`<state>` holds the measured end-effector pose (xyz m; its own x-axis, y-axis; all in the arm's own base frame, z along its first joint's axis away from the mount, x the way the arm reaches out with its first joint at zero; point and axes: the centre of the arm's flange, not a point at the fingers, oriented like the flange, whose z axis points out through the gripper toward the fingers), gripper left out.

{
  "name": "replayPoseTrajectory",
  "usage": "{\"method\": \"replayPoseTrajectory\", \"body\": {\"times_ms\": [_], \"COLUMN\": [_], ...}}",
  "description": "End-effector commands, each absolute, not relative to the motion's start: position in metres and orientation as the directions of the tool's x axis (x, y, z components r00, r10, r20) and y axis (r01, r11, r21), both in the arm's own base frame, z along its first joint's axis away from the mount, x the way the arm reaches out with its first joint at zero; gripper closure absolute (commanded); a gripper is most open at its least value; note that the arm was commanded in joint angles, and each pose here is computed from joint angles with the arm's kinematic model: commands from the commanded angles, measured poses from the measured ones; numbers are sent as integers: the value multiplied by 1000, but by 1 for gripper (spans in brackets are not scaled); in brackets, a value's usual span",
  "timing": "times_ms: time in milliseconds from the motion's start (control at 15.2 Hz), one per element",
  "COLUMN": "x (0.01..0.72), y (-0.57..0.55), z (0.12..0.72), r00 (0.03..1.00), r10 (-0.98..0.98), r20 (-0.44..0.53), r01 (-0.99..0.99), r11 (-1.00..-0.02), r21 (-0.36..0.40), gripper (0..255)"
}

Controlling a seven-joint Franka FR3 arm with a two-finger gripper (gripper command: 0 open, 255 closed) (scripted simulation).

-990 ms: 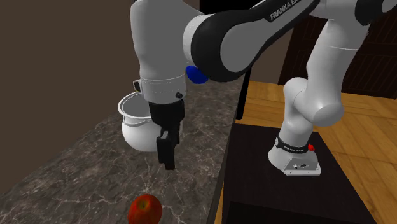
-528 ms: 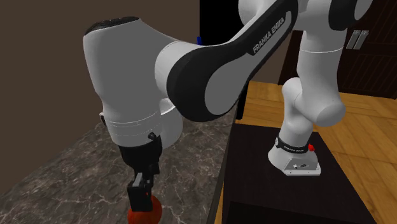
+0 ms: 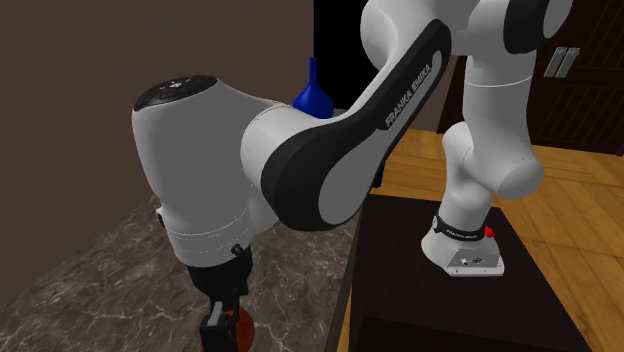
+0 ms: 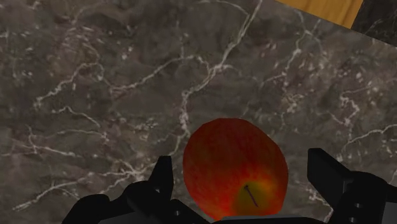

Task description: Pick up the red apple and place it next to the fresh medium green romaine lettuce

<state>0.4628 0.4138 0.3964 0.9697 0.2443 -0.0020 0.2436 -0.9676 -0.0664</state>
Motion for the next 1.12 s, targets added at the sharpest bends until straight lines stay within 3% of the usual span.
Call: {"method": "replayPoseTrajectory", "body": {"times_ms": [0, 462, 528, 1056], "x": [463, 463, 463, 464], "y": [415, 415, 415, 415], "z": [390, 390, 390, 391], "r00": [970, 970, 970, 970], "r10": [244, 244, 244, 244], "r20": [-1, -2, -2, -1], "r01": [244, 244, 244, 244], "r11": [-968, -968, -968, -968], "r21": [-67, -67, -67, -67], "gripper": [0, 0, 255, 255]}}
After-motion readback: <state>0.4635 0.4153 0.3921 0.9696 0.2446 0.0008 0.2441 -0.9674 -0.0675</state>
